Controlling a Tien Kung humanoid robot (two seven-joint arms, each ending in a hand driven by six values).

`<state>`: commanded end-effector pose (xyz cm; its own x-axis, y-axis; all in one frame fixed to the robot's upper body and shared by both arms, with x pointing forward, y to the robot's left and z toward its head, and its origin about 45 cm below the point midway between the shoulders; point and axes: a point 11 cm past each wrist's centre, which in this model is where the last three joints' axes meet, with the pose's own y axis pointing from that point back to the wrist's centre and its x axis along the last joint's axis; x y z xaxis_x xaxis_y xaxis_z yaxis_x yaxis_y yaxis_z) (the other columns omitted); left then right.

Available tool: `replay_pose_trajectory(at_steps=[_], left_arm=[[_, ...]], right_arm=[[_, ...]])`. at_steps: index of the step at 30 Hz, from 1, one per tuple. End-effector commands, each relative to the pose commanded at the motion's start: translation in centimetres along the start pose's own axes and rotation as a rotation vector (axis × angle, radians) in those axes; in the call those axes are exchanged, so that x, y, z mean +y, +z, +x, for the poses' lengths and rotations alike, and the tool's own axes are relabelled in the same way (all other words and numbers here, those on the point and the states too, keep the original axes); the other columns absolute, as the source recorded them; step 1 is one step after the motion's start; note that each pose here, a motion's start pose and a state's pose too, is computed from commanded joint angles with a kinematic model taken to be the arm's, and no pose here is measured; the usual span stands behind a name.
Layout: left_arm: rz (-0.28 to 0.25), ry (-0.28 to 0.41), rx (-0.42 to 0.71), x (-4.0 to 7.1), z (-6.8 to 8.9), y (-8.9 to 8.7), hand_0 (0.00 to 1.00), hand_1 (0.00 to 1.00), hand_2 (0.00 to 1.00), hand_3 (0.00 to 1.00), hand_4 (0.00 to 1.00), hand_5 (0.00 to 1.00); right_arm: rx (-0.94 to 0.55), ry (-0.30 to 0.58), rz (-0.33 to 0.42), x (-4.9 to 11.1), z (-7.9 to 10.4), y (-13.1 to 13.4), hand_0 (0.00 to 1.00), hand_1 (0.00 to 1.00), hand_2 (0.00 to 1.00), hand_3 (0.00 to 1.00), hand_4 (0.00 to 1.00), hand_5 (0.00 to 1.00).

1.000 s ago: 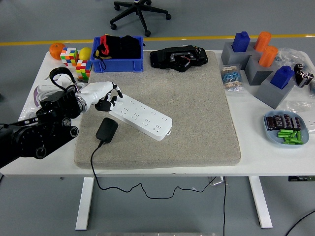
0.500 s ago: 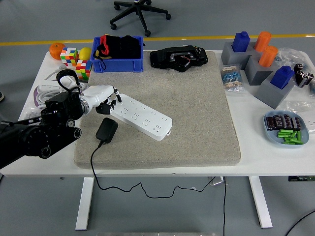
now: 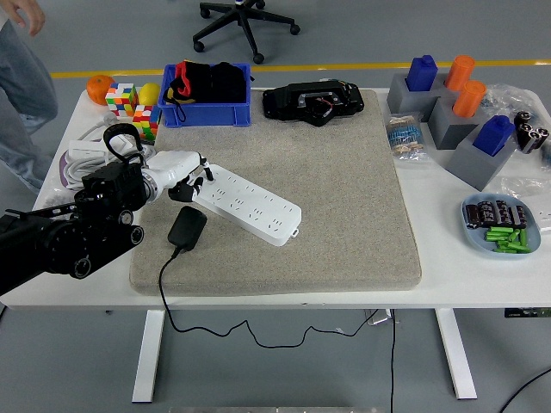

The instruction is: Press the white button,pick up the black plug,place it near the board,insert it into the board

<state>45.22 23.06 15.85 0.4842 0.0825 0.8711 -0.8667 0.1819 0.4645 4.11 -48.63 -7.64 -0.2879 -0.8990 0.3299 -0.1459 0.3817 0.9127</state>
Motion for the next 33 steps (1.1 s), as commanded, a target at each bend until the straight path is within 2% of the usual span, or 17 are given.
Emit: replay_pose_trajectory(at_steps=[4,8,13,16,17,22,23,28,29,33], left_arm=[[-0.007,0.017,0.02,0.1,0.5,0.1,0.002,0.008,0.042,0.63,0.231,0.002],[-0.032,0.072,0.053,0.4,2.3,0.6,0.002,0.008,0.042,0.63,0.23,0.002],[-0.077,0.13,0.083,1.1,3.6,1.2,0.002,0.008,0.043,0.632,0.237,0.002],[-0.094,0.15,0.101,1.8,3.6,1.3,0.002,0.008,0.043,0.632,0.237,0.002],[-0.099,0.154,0.112,2.0,3.5,1.4,0.049,0.049,0.098,0.625,0.109,0.002],[-0.091,0.156,0.172,3.2,3.0,1.1,0.049,0.049,0.098,0.625,0.109,0.002],[-0.091,0.156,0.187,3.4,2.9,1.0,0.187,0.279,0.302,0.687,0.578,0.002],[-0.114,0.176,0.282,4.9,1.5,0.7,0.187,0.279,0.302,0.687,0.578,0.002],[-0.114,0.176,0.293,5.1,1.2,0.6,0.536,0.764,0.791,0.913,0.873,0.354],[-0.108,0.17,0.337,5.9,-0.4,0.3,0.536,0.764,0.791,0.913,0.873,0.354]], right_arm=[[-0.002,0.0,0.001,0.0,0.0,0.0,0.746,0.718,0.696,0.654,0.717,0.415],[-0.001,0.001,0.0,0.0,0.0,0.0,0.746,0.718,0.696,0.653,0.717,0.415],[-0.001,-0.001,-0.002,0.0,0.0,0.1,0.746,0.718,0.696,0.653,0.717,0.416],[-0.002,-0.001,-0.003,0.0,-0.1,0.2,0.746,0.718,0.696,0.653,0.717,0.416],[-0.002,-0.001,-0.004,0.0,-0.1,0.3,0.746,0.718,0.696,0.653,0.717,0.416],[-0.002,0.0,-0.004,0.0,0.0,0.3,0.746,0.718,0.696,0.653,0.717,0.416],[-0.003,0.0,-0.004,0.0,0.0,0.4,0.746,0.718,0.696,0.654,0.717,0.415],[-0.001,-0.001,-0.007,0.0,-0.1,0.5,0.746,0.718,0.696,0.654,0.717,0.415],[-0.001,-0.001,-0.007,0.0,-0.1,0.5,0.746,0.718,0.696,0.654,0.717,0.416],[0.004,-0.002,-0.006,0.0,-0.1,0.5,0.746,0.718,0.696,0.654,0.717,0.416]])
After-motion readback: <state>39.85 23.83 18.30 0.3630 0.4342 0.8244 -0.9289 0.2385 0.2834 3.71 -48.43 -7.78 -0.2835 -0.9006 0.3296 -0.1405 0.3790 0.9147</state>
